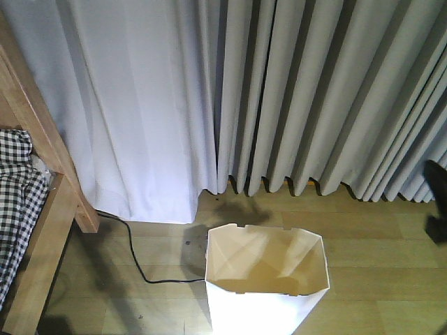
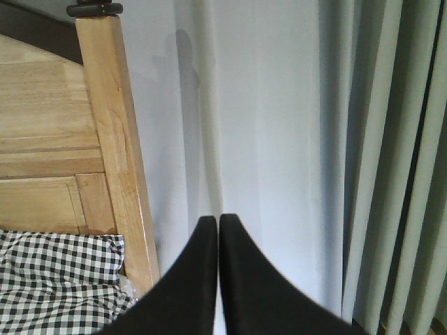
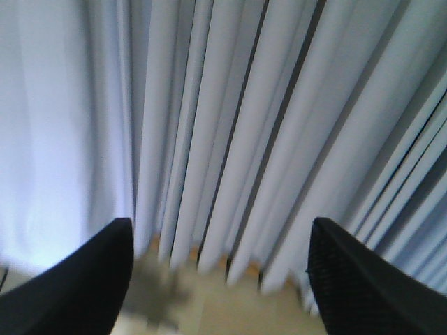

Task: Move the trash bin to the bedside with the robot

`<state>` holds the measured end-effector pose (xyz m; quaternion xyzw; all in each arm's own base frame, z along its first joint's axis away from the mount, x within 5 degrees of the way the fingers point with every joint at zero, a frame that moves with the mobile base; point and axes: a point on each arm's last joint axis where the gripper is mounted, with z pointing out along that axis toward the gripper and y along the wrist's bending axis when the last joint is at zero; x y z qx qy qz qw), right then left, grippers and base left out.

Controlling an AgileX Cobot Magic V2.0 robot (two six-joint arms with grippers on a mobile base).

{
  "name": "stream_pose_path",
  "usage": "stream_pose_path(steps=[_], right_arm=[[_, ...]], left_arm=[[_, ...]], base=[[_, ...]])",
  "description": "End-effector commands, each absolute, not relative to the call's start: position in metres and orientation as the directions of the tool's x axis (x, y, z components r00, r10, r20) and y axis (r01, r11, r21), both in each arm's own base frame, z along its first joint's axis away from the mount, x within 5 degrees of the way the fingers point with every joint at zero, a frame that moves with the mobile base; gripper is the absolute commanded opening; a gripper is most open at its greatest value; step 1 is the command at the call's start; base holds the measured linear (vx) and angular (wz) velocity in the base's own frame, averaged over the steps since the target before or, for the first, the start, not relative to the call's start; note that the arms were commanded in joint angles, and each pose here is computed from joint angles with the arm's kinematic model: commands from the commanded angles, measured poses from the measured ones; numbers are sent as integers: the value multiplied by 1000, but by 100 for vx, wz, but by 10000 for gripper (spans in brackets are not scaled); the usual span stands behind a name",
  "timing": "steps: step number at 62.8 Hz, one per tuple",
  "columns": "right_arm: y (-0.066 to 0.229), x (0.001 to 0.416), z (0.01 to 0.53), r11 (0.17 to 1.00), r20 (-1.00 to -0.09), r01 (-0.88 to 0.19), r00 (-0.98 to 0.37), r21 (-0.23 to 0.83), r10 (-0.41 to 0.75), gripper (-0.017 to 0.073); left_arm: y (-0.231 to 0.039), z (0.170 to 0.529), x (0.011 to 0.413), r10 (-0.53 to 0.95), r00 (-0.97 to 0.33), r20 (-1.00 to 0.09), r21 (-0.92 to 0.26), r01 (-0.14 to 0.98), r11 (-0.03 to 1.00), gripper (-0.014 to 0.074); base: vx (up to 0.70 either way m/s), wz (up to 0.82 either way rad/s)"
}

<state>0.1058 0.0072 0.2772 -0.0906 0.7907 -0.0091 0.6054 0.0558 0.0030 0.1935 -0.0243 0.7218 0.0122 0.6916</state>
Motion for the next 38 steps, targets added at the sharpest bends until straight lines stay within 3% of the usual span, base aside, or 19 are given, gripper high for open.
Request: stream_pose_path(steps=[1,9,22,30,34,38], right_arm=[[7,84,289,990,-988,-81,-93,-115,-122,511],[12,57,276,982,-987,-101,-6,-160,-161,511],[12,53,282,995,-998,-99,65,-31,-25,511],[11,53,280,995,-997,-83,65,-47,-41,507],[11,53,279,995,-996,-78,64,-66,-61,473],[11,53,279,994,-995,-77,61,-78,-73,384]], left_arm=[[3,207,54,-22,57,-998,-25,-47,999,-6],[3,207,54,-22,57,-998,-25,-47,999,-6],[3,207,54,-22,57,-998,-25,-47,999,-6],[3,207,54,-22,57,-998,-25,-47,999,-6],[3,207,54,-22,57,-998,-25,-47,999,-6],[3,207,54,-22,57,-998,-25,-47,999,-6]], base=[[0,0],[0,0],[0,0],[0,0],[0,0],[0,0]])
